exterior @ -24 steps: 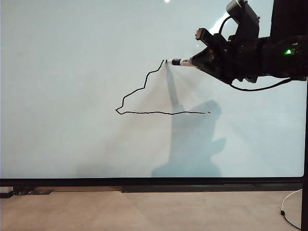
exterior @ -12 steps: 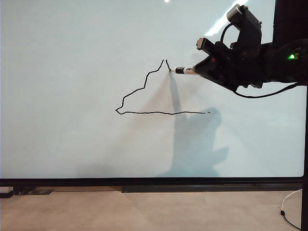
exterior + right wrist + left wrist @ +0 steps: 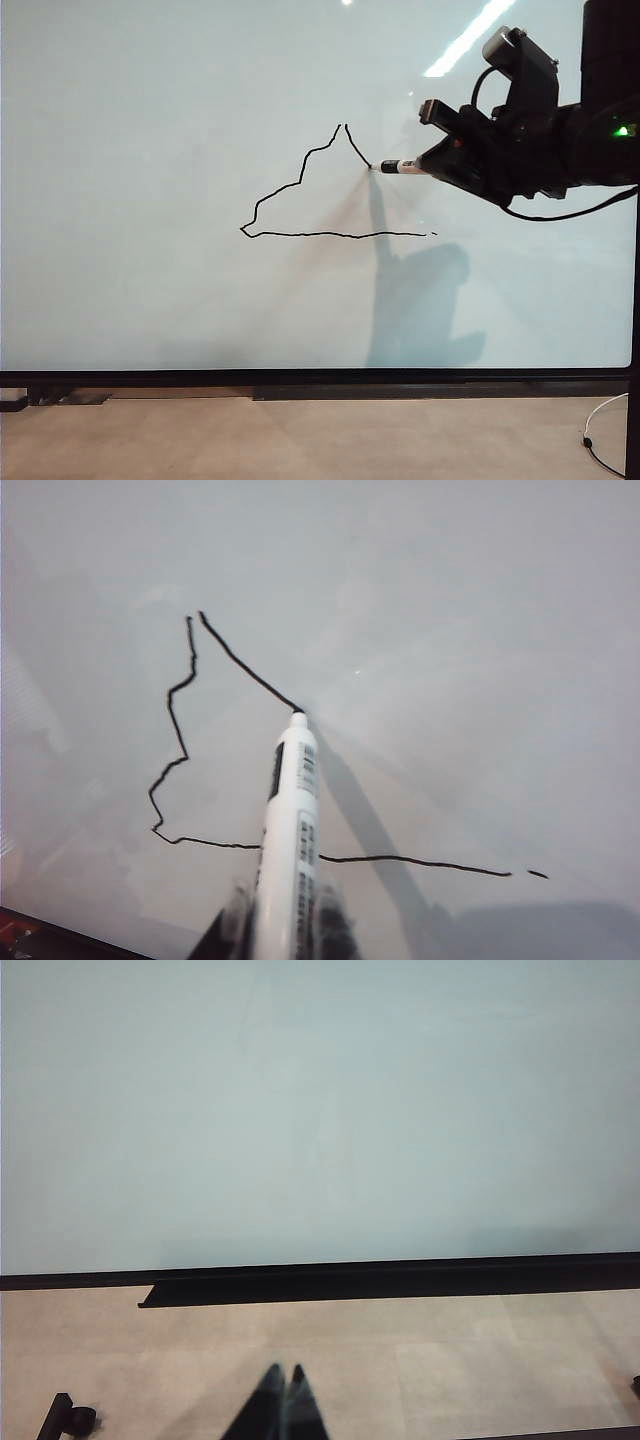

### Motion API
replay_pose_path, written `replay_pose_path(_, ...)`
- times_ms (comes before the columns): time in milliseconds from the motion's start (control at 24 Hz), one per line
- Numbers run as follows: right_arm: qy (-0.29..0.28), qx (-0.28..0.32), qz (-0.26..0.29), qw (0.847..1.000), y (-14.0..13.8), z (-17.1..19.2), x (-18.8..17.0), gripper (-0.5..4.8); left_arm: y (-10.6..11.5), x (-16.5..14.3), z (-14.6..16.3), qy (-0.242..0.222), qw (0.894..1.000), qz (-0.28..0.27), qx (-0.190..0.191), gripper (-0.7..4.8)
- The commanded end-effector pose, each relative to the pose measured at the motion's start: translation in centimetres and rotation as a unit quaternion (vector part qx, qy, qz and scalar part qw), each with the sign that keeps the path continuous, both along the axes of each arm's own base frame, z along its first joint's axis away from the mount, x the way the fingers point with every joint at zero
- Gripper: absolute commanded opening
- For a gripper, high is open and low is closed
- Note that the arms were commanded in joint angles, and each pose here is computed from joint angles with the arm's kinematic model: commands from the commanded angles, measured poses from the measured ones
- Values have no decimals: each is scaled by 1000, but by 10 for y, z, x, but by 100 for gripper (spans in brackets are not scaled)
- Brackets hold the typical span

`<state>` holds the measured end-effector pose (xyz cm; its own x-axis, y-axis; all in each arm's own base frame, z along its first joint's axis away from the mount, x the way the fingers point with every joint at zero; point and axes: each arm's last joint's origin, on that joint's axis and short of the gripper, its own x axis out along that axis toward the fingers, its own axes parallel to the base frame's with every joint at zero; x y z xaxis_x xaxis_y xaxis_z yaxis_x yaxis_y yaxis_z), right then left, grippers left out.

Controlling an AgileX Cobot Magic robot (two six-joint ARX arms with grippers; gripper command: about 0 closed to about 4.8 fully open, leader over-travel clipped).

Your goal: Pick up the pen on the shelf to the right of the whiteboard and draw a triangle.

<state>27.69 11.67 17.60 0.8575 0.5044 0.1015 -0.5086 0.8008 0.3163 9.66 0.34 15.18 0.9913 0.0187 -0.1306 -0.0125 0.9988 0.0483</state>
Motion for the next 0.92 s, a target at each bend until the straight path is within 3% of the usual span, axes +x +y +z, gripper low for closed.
replay_pose_path(42, -1, 1, -26, 1000, -4, 1, 2, -3, 0, 0, 2, -6, 1000, -1, 0, -5)
replay_pose_path(915, 31, -15, -49, 998, -15, -17, 1, -3, 0, 0, 2, -6, 1000, 0, 0, -5)
